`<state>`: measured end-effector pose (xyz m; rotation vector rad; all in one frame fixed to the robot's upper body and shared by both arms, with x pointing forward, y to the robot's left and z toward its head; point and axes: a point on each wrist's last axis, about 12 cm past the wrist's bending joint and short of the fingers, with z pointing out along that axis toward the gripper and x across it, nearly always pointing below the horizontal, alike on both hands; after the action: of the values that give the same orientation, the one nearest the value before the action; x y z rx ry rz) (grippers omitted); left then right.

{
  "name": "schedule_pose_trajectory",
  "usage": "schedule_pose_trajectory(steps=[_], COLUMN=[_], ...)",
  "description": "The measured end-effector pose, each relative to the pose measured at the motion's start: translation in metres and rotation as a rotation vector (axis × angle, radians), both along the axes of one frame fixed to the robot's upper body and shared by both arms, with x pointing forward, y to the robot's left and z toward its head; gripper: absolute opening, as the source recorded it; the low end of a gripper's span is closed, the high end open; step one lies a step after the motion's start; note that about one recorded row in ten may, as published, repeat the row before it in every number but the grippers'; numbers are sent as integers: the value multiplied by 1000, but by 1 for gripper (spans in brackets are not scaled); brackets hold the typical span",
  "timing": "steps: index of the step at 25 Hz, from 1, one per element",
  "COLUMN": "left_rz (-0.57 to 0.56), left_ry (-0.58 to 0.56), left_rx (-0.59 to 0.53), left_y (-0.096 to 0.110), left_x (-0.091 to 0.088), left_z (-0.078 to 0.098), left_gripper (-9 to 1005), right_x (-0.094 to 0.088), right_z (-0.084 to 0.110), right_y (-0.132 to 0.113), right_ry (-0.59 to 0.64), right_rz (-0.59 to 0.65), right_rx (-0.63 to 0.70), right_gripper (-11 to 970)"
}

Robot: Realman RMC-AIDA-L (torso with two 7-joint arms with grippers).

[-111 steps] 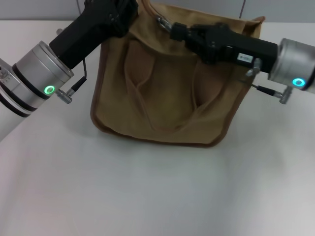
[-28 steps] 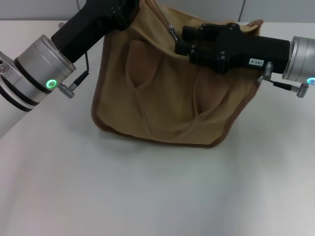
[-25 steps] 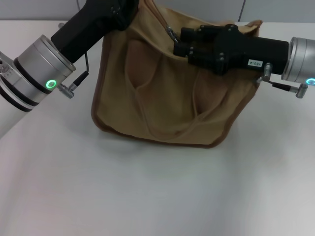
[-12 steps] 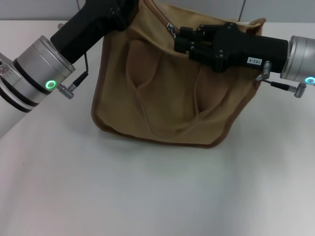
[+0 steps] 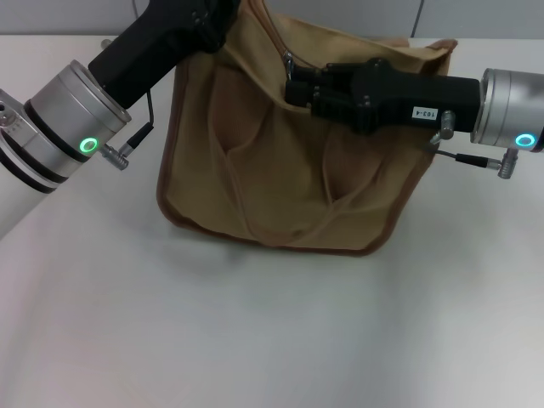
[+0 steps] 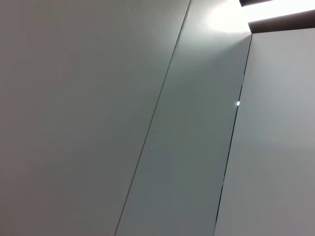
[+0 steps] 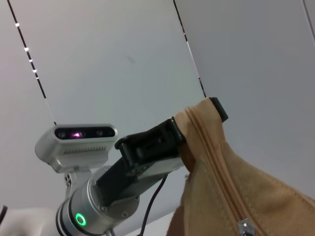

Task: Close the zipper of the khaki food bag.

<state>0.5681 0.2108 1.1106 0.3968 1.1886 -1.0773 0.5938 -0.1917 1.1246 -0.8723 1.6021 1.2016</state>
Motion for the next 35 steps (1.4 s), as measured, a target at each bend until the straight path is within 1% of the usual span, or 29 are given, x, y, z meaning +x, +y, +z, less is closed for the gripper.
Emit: schedule_pose_trajectory(steps=[1,6,10,15,19,25,30,35], left_rz=[0,-1,-4,-7,-6,1,6,12], left_ry=[-1,-2,0,1,4,4,5,4], left_rx=[0,0,-2,-1,-2,-3,0,5], left_y=[0,0,-1,-2,-2,-1,0,0], left_x=[0,0,-1,-1,-2,-3,-2,0], left_z=[0,0,-1,-1,-2,-2,-2,-1], left_gripper=[21,21,21,21,21,21,21,21], right_x=[0,4,7,6,8,9,10,9], right_z=[2,5,8,10,8,12,14,13], right_y=[0,2,5,16,17,17,15,14], right_ry=[31,79,92,95,94,80,56,26], right_rz=[2,-2,1,65,52,57,35,35], right_rx=[9,16,8,-26,-45,-31,-7,-16], right_gripper=[287,286,287,288,286,325,357,415])
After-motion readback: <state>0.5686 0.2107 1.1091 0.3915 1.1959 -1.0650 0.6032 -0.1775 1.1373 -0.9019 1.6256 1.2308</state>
